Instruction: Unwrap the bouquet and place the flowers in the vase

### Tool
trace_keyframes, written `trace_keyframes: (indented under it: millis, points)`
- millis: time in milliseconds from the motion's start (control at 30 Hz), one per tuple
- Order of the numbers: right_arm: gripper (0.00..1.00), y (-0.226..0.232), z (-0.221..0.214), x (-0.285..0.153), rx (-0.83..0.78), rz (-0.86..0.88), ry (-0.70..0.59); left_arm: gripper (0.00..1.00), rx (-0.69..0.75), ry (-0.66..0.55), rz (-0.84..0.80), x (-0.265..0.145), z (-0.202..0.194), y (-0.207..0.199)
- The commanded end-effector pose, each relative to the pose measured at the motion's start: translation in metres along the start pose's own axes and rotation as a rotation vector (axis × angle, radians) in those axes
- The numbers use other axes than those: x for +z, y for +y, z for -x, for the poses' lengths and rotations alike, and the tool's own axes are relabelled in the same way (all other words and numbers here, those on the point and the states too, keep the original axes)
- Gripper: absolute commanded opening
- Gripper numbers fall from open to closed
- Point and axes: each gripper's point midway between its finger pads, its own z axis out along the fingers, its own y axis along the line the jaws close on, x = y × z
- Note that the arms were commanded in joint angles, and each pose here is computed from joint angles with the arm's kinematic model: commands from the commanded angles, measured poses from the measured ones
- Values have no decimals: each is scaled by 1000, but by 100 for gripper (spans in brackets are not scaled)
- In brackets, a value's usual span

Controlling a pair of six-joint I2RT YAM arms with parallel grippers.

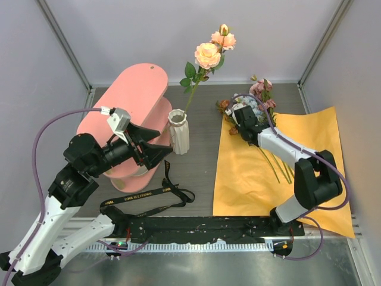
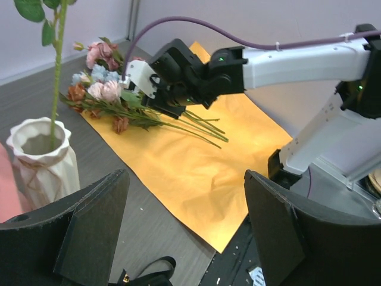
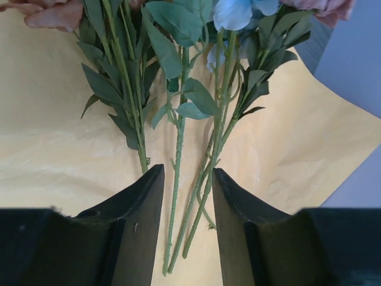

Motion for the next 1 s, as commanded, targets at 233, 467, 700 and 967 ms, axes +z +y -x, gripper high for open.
trace_keyframes:
  millis: [233,467,700,967]
  points:
    - [51,27,-10,47,-145,147,63,83,23,21,-94,-15,-10,-19]
    - [49,34,-36,60,-158,128,119,83,39,35,-106,-15,-13,-23]
    - [35,41,-41,70,-160,147,127,83,27,42,-97,-12,-16,-21]
    - [12,40,-30,76,-161,115,134,83,-12,27,-116,-8,-10,-26]
